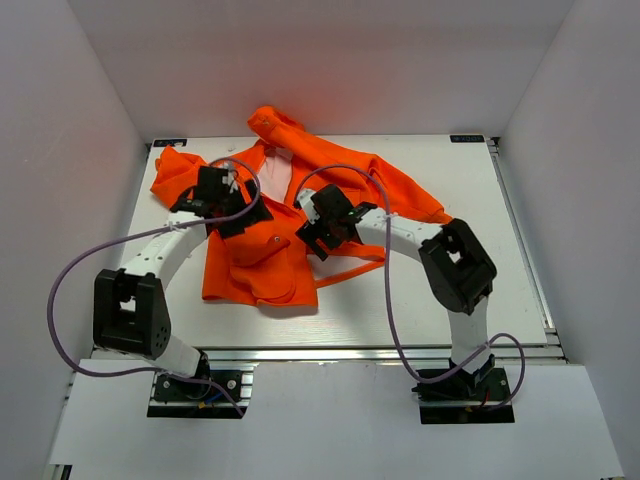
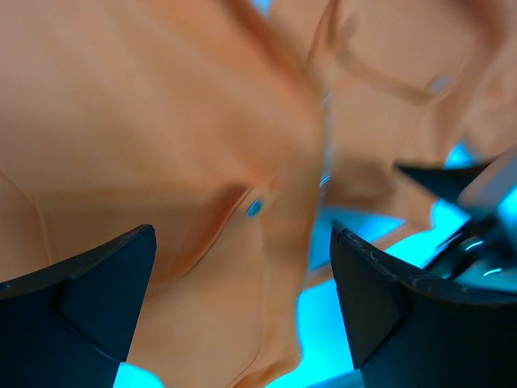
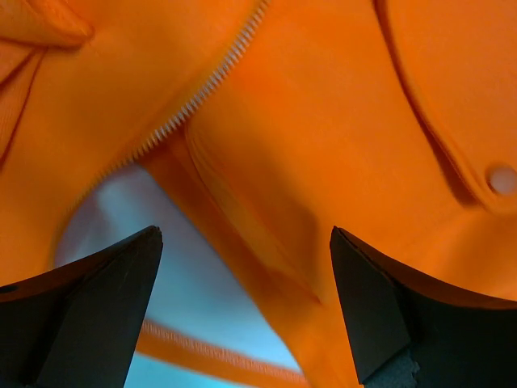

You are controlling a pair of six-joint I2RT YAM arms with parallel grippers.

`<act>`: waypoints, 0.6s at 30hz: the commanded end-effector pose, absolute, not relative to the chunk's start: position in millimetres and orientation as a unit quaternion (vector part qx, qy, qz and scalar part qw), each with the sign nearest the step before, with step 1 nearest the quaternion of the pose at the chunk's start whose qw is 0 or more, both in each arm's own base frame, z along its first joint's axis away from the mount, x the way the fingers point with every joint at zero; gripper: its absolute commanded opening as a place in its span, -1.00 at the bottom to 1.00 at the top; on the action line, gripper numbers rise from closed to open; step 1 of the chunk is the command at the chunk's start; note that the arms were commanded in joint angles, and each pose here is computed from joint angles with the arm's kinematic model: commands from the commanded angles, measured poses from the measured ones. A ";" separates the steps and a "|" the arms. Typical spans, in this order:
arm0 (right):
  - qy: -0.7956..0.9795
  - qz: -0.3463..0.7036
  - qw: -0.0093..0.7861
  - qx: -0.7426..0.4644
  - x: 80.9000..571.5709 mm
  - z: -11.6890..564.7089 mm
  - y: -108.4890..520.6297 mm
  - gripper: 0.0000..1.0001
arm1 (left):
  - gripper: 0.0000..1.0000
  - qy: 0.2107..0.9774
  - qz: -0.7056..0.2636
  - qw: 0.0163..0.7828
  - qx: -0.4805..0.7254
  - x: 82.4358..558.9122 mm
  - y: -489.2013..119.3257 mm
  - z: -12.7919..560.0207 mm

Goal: Zip up the jacket

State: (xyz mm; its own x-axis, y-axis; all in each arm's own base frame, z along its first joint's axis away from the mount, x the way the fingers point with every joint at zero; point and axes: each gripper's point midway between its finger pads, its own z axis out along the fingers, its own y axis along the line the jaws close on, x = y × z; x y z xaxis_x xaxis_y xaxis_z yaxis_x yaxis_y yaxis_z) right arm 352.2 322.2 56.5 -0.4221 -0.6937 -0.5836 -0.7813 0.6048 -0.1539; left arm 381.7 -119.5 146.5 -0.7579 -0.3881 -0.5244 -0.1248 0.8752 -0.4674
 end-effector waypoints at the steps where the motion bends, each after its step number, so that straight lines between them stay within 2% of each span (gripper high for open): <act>1: 0.812 0.094 0.352 -0.457 372.4 78.1 355.3 0.78 | 0.96 0.933 -0.176 0.276 -0.150 356.2 -114.8 107.0; 4: 0.812 0.110 0.357 -0.449 378.3 77.6 368.6 0.77 | 0.96 0.938 -0.177 0.257 -0.149 347.7 -117.0 87.5; 12: 0.832 0.115 0.327 -0.434 386.5 54.2 381.0 0.53 | 0.96 0.959 -0.146 0.182 -0.161 340.3 -114.0 32.2; 16: 0.838 0.100 0.318 -0.433 389.9 43.4 378.5 0.47 | 0.96 0.959 -0.128 0.188 -0.170 342.0 -107.5 32.0; 18: 0.842 0.095 0.312 -0.429 390.8 40.5 375.5 0.31 | 0.96 0.959 -0.110 0.193 -0.178 342.3 -101.0 30.9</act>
